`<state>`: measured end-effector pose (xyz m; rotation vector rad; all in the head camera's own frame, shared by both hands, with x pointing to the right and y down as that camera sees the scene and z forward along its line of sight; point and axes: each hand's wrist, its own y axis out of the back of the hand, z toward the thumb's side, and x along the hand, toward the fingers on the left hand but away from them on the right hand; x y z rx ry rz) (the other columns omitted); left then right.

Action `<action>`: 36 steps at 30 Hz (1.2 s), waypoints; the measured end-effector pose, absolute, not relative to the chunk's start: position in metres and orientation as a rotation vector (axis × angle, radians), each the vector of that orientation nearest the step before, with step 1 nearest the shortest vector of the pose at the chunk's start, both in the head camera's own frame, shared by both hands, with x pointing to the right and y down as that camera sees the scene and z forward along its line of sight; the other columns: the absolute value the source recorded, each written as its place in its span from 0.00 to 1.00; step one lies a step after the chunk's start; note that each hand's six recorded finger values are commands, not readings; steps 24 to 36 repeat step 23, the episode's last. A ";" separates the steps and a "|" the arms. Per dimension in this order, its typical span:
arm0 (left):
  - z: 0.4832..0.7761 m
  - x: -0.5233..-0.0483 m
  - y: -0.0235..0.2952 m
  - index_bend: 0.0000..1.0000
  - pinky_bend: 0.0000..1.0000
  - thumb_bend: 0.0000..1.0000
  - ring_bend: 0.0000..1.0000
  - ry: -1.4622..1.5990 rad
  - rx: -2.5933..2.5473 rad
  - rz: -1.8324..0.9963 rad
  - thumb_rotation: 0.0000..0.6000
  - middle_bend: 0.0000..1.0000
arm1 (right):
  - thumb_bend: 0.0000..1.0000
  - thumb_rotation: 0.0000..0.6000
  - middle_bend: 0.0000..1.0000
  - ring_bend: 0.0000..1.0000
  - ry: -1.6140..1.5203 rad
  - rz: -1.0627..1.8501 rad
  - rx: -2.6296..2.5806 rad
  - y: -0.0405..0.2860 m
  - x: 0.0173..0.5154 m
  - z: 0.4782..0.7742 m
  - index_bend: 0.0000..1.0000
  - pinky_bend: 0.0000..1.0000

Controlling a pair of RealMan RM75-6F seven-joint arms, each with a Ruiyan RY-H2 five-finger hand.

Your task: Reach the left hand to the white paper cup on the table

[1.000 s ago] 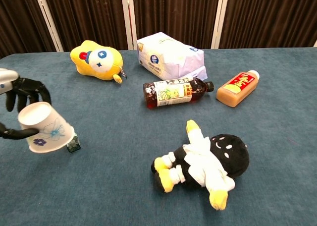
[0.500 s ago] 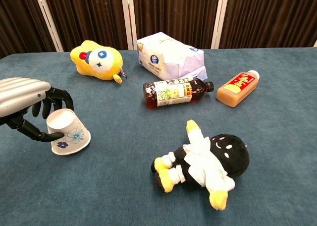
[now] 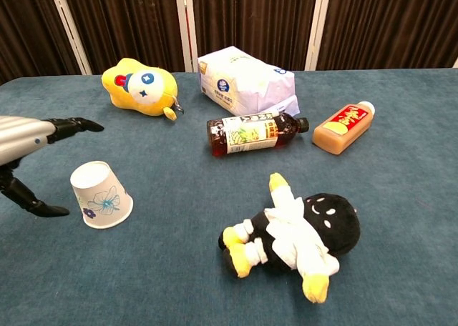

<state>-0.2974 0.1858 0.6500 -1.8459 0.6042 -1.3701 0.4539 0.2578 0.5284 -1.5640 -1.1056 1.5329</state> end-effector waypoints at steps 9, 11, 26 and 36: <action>0.606 -0.338 0.184 0.00 0.08 0.11 0.00 0.749 -1.745 -1.332 1.00 0.00 | 0.22 1.00 0.00 0.00 -1.102 1.536 -1.561 0.258 0.454 0.528 0.00 0.01; 0.595 -0.352 0.188 0.00 0.03 0.11 0.00 0.793 -1.719 -1.323 1.00 0.00 | 0.22 1.00 0.00 0.00 -1.100 1.537 -1.560 0.259 0.454 0.528 0.00 0.01; 0.551 -0.443 0.227 0.00 0.00 0.10 0.00 0.947 -1.561 -1.423 1.00 0.00 | 0.21 1.00 0.00 0.00 -1.093 1.540 -1.558 0.259 0.453 0.529 0.00 0.01; 0.551 -0.443 0.227 0.00 0.00 0.10 0.00 0.947 -1.561 -1.423 1.00 0.00 | 0.21 1.00 0.00 0.00 -1.093 1.540 -1.558 0.259 0.453 0.529 0.00 0.01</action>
